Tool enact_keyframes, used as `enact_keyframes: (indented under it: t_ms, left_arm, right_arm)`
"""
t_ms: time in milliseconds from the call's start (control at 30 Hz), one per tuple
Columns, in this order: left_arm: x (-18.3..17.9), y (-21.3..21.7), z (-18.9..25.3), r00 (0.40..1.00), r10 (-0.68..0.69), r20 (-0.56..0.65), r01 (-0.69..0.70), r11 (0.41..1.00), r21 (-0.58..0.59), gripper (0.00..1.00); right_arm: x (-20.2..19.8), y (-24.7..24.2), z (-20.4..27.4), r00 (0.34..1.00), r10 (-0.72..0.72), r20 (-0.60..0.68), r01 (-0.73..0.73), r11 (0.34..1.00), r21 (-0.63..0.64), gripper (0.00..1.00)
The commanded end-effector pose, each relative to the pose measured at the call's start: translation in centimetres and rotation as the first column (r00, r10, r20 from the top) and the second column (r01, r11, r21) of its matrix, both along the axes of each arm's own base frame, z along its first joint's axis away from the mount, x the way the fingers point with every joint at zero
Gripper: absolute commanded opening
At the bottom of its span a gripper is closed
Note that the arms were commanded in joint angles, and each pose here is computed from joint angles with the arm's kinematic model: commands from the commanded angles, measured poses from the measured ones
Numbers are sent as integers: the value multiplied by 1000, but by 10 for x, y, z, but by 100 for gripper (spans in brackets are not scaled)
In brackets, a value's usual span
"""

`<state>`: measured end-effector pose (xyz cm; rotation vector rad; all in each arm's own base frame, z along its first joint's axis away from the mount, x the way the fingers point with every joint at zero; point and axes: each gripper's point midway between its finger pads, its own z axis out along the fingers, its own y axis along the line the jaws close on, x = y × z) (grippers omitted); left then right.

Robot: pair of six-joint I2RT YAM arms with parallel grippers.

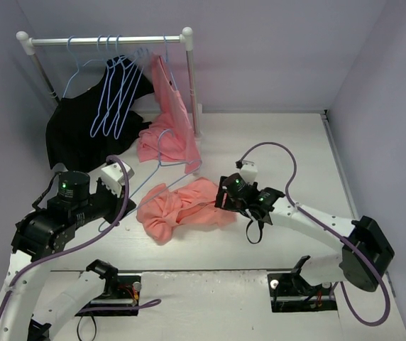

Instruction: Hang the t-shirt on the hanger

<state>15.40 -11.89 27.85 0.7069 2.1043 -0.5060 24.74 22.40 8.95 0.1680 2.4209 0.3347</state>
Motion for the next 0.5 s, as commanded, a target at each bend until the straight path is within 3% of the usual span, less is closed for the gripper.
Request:
enact_keyframes:
  t_ms: [0,133,333,467]
  left_arm:
    - [11,-6,21,998,3,64,-1,1000,-29,0]
    - [12,-6,23,998,3,66,-1,1000,-29,0]
    - [10,-9,23,998,-14,62,16,999,-36,0]
    - [10,-9,22,998,-17,61,19,999,-36,0]
  right_arm:
    - [13,-10,26,985,-150,86,144,987,72,68]
    - [11,-6,20,986,-156,61,151,985,81,65]
    - [8,10,16,988,-151,30,147,984,101,47]
    - [6,14,12,986,-167,9,164,979,118,47]
